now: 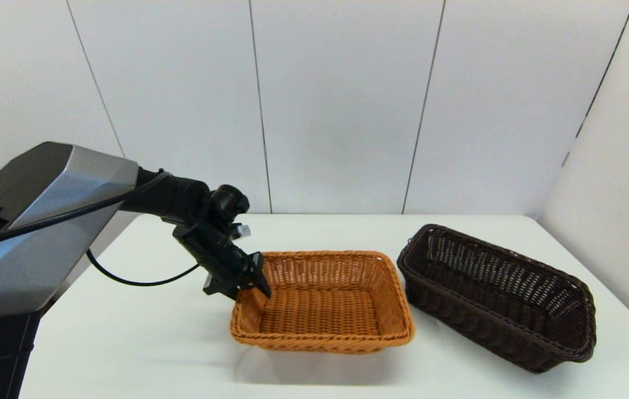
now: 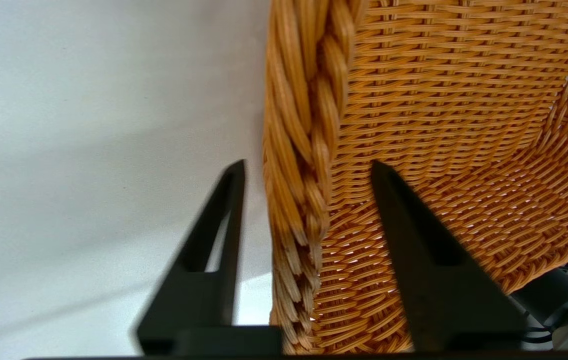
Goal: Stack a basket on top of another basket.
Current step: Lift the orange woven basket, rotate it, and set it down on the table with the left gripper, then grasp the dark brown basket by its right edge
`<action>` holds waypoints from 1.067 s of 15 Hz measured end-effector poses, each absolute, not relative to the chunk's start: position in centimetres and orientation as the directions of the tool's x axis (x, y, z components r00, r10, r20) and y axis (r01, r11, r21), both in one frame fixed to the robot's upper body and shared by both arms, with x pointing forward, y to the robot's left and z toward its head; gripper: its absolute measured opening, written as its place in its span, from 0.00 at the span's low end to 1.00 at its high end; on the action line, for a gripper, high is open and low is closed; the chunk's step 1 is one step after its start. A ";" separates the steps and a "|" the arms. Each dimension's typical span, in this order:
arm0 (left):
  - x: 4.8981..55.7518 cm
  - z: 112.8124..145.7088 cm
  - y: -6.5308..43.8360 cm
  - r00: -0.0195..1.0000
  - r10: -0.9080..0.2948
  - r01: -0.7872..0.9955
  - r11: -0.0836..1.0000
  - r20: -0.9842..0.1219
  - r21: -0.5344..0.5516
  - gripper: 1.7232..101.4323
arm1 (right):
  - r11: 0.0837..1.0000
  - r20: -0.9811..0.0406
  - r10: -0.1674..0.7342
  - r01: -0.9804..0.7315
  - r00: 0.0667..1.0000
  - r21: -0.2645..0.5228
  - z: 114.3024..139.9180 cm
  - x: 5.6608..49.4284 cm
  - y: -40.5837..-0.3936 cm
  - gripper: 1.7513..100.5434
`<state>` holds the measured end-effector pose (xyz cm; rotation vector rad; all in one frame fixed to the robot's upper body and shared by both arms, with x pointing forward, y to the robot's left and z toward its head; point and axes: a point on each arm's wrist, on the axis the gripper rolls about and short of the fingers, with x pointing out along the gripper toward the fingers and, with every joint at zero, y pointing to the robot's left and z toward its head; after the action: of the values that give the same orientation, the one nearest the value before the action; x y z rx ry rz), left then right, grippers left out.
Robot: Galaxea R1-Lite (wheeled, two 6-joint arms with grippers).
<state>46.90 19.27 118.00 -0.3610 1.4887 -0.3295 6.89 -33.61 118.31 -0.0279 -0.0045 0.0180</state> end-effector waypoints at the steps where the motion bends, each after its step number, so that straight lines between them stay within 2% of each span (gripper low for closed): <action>1: 46.9 118.0 19.3 0.057 -0.428 -0.008 0.903 -0.902 -0.429 0.56 | 0.999 0.004 0.018 -0.018 1.000 -0.028 118.3 6.9 -33.6 0.97; 5: 46.7 119.9 20.2 0.098 -0.438 -0.021 0.897 -0.894 -0.442 0.73 | 0.999 0.004 0.018 -0.018 1.000 -0.028 118.3 6.9 -33.6 0.97; 8: 44.9 124.7 22.3 0.201 -0.453 -0.012 0.886 -0.869 -0.464 0.80 | 0.999 0.004 0.018 -0.018 1.000 -0.028 118.3 6.9 -33.6 0.97; 12: 37.7 131.5 25.3 0.381 -0.378 0.017 0.915 -0.844 -0.403 0.86 | 0.999 0.004 0.018 -0.018 1.000 -0.028 118.3 6.9 -33.6 0.97; 16: 27.2 134.2 28.4 0.521 -0.299 0.039 0.944 -0.799 -0.328 0.90 | 0.999 0.004 0.018 -0.018 1.000 -0.028 118.3 6.9 -33.6 0.97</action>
<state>27.19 28.37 134.21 -0.2842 1.0057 -0.2062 6.89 -33.61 118.31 -0.0279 -0.0045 0.0176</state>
